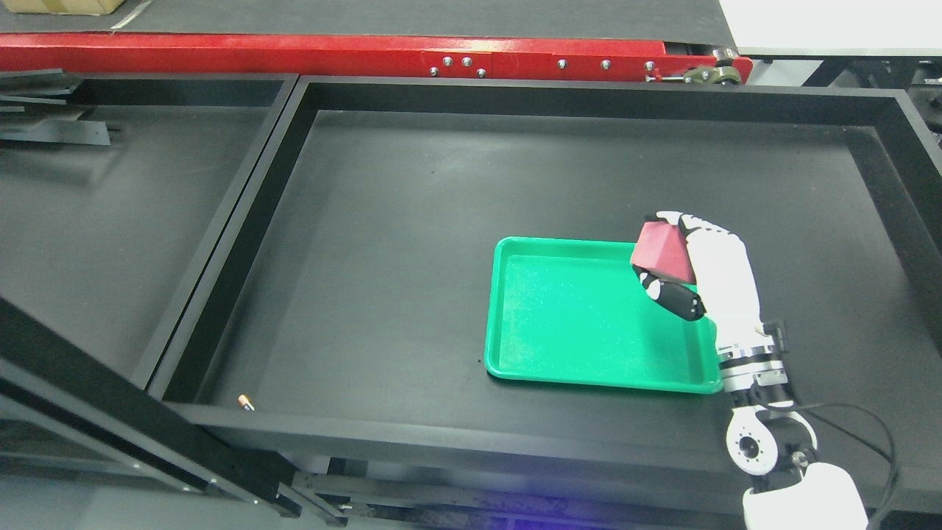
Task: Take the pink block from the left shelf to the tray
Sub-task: 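Lift the pink cube off the green tray with the right hand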
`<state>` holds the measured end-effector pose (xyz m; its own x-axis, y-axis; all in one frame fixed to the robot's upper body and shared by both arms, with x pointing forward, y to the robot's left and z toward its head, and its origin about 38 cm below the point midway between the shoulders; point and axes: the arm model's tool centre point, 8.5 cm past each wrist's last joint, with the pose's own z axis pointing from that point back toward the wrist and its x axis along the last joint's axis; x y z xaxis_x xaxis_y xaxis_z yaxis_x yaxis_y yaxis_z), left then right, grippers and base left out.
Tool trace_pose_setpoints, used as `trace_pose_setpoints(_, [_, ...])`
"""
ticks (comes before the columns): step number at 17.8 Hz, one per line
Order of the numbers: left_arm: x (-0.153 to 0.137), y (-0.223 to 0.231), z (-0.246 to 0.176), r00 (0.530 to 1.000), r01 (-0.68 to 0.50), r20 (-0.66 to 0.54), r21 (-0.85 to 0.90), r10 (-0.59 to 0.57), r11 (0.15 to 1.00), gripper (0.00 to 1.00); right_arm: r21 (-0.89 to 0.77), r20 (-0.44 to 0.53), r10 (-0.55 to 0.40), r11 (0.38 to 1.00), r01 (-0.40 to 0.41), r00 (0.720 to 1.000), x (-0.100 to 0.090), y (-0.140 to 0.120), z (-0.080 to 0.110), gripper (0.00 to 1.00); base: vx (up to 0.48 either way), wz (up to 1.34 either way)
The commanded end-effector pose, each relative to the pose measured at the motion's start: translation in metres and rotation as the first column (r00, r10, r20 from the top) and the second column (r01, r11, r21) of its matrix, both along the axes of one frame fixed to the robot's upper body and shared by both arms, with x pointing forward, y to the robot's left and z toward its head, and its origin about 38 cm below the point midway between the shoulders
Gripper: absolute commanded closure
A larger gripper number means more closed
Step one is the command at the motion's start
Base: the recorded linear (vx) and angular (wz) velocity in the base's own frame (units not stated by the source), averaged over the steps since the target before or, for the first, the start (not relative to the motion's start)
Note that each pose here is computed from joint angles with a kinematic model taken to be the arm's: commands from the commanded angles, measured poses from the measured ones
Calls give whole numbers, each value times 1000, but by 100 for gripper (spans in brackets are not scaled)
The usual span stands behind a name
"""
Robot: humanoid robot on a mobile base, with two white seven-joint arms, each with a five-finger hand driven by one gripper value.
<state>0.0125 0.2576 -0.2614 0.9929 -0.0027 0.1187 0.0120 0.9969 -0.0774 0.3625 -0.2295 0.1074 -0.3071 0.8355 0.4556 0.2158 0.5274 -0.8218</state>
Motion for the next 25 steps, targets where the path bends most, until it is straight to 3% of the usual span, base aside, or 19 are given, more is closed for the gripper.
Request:
trace_pose_setpoints(1, [-7,11,0,1000,0,-3,15,0,1000,0,155,257,-179,978,142,950,-13,-27,29,95,-110,95])
trace_pose_setpoints(12, [-7,11,0,1000,0,-3,15,0,1000,0,214,296,-167,971,105,940,-18,-27,31,95,-116,364])
trace_pose_setpoints(25, [-7,11,0,1000,0,-3,15,0,1000,0,225,290,-171,969,106,942,-18,-30,31,95,-151,860])
